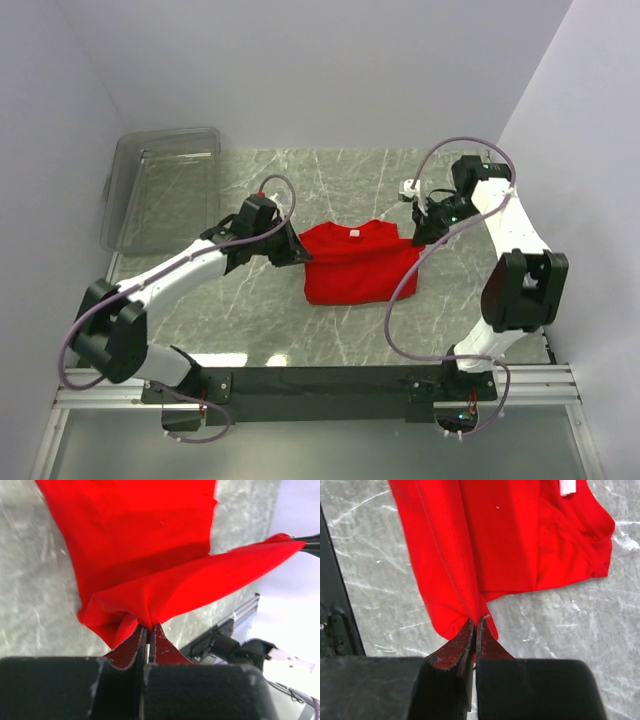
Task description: Fold and stack the t-shirts
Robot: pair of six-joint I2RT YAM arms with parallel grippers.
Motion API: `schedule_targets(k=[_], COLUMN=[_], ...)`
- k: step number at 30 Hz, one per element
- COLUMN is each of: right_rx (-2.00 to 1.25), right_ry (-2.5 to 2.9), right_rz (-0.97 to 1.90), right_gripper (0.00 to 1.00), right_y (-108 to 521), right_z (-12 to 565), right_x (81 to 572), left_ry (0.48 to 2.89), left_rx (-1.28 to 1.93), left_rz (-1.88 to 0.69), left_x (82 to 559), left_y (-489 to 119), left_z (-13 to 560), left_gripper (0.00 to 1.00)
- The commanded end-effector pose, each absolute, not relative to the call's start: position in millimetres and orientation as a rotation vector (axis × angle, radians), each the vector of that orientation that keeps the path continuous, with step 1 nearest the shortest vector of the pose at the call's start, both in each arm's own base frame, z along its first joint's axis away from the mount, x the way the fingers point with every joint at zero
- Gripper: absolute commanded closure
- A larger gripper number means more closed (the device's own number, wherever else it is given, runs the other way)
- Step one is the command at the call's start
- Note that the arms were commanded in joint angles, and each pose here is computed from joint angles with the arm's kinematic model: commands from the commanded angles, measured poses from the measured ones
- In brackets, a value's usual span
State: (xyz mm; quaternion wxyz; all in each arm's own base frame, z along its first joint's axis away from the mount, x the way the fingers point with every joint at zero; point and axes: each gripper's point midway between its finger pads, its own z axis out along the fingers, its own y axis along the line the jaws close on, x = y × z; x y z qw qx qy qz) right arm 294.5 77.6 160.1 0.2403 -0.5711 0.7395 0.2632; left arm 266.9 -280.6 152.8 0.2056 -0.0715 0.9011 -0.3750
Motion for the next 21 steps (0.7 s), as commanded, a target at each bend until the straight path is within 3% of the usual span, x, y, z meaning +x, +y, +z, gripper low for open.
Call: schedule_targets(k=[1, 21], right_rx=[-1.540, -1.436], right_ry=[2.008, 2.113], right_rz=[0.694, 0.701], right_gripper=[1.00, 1.00], right_y=[80.1, 81.6], right_z=[165.3, 113.9], right_x=[318.9, 409.4], left_ry=[2.475, 2.532], left_rx=[-0.133, -0.228], left_rz=[-1.055, -0.919], left_x=[290.9, 366.7], left_y=[-285.5, -273.3], left_z=[158.1, 117.7], left_gripper=[0.99, 0.99])
